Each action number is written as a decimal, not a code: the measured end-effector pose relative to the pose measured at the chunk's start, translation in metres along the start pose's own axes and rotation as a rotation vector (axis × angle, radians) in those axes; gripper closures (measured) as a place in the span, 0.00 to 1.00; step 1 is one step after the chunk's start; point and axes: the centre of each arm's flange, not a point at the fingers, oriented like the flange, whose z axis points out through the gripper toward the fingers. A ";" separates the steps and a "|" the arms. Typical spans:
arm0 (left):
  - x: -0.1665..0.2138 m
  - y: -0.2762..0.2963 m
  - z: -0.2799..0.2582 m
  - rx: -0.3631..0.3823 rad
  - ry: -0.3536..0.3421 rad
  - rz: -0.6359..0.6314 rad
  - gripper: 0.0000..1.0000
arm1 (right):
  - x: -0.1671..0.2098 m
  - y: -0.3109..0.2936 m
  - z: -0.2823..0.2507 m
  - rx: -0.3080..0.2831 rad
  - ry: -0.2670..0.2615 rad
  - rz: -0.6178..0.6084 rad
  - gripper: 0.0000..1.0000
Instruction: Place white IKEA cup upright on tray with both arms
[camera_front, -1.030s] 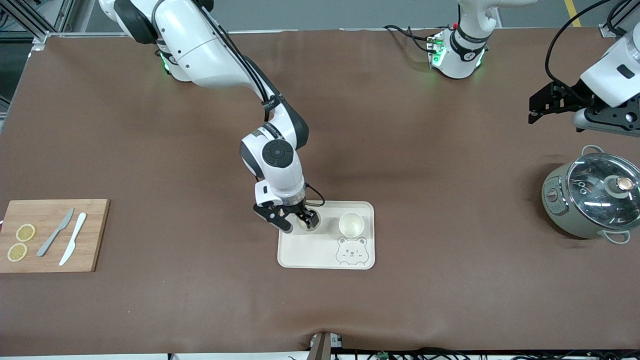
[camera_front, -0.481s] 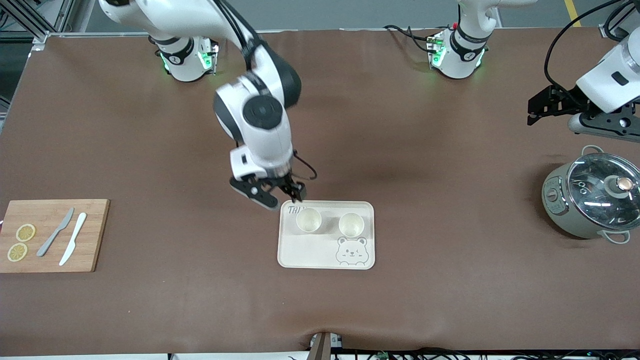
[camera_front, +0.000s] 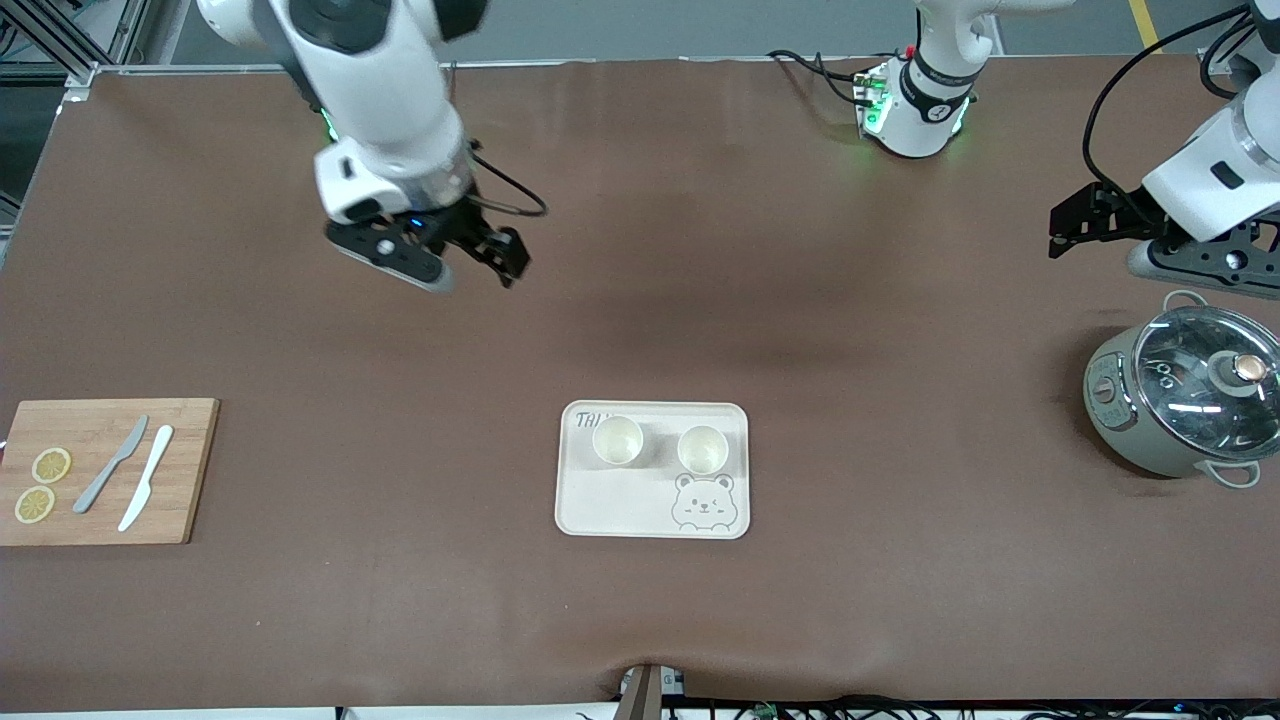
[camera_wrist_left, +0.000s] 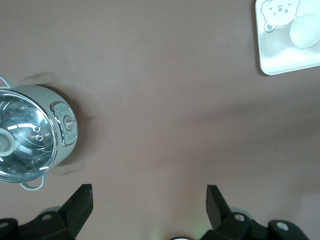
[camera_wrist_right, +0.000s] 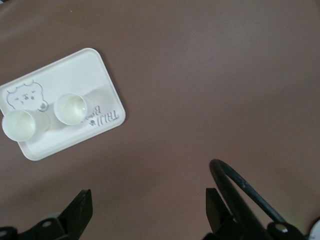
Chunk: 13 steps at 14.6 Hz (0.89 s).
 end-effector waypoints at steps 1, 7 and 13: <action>0.002 0.001 0.001 0.001 0.007 -0.014 0.00 | 0.005 0.023 -0.007 -0.004 -0.006 -0.027 0.00; 0.009 0.017 0.006 0.000 0.008 -0.066 0.00 | 0.084 0.185 -0.034 -0.029 -0.075 -0.226 0.00; 0.009 0.023 0.006 0.000 0.008 -0.054 0.00 | 0.146 0.314 -0.032 -0.001 -0.092 -0.330 0.00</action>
